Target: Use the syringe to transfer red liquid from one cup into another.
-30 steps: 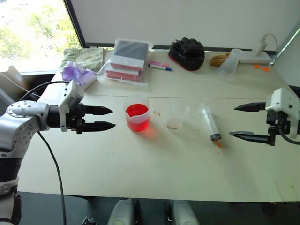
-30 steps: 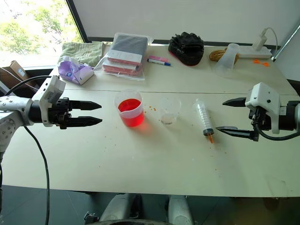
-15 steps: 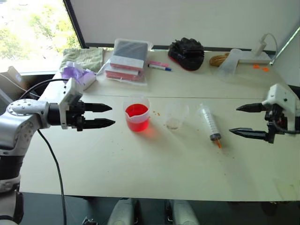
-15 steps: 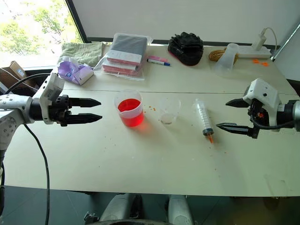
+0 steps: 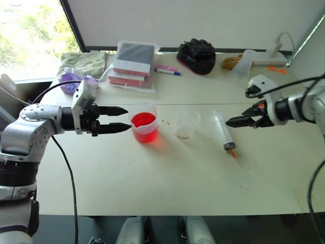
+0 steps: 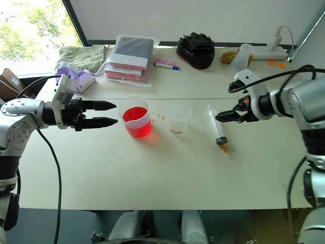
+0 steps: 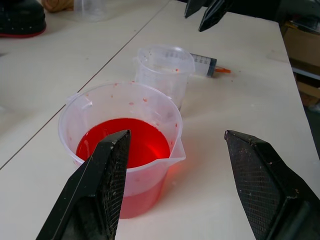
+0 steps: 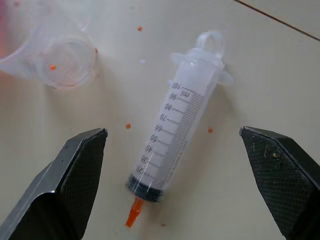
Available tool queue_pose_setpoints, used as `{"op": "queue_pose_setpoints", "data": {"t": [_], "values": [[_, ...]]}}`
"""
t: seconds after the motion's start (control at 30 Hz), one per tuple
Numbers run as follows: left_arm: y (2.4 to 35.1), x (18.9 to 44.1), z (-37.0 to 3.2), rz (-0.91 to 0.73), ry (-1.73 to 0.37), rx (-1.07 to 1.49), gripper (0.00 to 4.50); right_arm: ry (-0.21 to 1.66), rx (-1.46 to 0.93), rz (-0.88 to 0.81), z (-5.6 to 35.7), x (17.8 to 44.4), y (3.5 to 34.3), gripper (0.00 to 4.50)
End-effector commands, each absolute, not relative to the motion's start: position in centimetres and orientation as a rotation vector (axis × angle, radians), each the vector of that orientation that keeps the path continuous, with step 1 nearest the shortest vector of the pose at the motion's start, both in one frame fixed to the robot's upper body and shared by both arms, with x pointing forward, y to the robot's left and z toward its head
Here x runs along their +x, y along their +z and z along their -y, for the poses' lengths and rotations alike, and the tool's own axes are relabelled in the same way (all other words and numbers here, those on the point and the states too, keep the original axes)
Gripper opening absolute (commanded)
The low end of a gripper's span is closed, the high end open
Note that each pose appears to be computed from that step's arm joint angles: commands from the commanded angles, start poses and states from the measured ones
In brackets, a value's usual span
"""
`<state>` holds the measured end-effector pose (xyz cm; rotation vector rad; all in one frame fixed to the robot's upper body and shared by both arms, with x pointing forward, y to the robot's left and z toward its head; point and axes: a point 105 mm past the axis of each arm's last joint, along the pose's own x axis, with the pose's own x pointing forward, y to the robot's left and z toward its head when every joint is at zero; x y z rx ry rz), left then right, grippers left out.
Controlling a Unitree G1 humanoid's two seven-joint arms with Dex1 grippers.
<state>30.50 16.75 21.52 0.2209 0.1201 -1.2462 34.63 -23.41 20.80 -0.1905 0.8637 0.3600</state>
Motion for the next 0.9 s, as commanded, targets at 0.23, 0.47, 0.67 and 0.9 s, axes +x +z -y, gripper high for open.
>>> {"op": "queue_pose_setpoints", "data": {"t": [0.23,0.47,0.67,0.9], "values": [[22.7,30.0,-17.2,-0.068,-1.203,0.249,3.13,0.164,-0.25,-1.007,24.2,36.6,19.6,4.45],[22.8,29.6,-17.1,-0.064,-1.192,0.244,3.13,0.177,-0.24,-1.034,22.3,37.3,18.5,4.45],[22.9,29.3,-17.0,-0.064,-1.184,0.246,3.13,0.141,-0.236,-1.064,21.6,37.8,17.2,4.45],[22.8,29.3,-17.0,-0.068,-1.172,0.253,3.13,0.068,-0.215,-1.097,21.6,38.3,15.9,4.22]]}}
